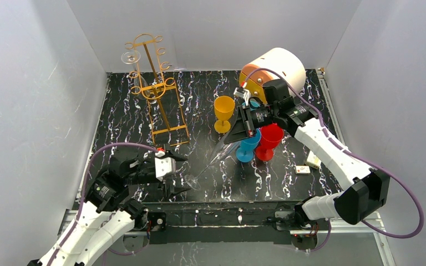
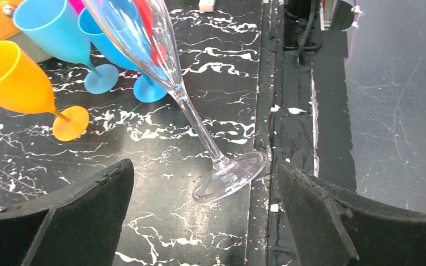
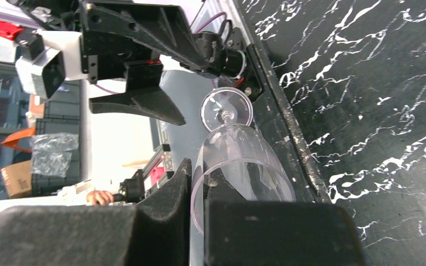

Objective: Take the wine glass off the wine glass rack
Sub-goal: Place the wine glass at the center of the board.

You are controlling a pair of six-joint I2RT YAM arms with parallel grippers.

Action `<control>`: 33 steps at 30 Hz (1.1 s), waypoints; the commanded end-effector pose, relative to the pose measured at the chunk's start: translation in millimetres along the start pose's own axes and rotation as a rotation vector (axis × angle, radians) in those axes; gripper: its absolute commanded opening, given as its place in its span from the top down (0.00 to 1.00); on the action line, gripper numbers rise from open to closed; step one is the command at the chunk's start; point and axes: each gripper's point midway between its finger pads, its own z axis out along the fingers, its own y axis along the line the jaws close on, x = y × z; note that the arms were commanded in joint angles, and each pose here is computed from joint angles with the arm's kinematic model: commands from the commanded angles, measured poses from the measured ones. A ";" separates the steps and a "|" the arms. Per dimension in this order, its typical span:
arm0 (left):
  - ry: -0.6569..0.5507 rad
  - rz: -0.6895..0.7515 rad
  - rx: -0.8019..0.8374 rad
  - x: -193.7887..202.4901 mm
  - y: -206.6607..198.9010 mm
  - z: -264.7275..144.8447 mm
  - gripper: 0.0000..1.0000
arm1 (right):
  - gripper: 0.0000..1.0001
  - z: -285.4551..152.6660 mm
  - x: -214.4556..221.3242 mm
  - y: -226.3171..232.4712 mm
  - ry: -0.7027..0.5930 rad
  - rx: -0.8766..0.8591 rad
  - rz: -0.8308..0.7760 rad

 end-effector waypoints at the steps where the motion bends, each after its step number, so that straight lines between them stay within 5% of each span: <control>1: -0.012 -0.003 -0.102 -9.3 11.9 -9.3 0.02 | 0.99 -6.0 -11.8 4.8 -0.042 0.071 -0.068; 13: 0.031 -0.595 -0.540 -8.7 76.9 -18.8 0.02 | 0.99 1.6 -27.3 -18.0 -0.150 0.534 -0.250; 19: -0.125 -0.714 -0.614 -21.1 83.2 -24.1 0.02 | 0.99 1.3 -39.2 -34.2 -0.226 0.793 -0.368; 33: -0.100 -0.849 -0.976 16.4 107.3 -66.0 0.02 | 0.99 31.7 -49.8 -64.4 -0.201 0.891 -0.435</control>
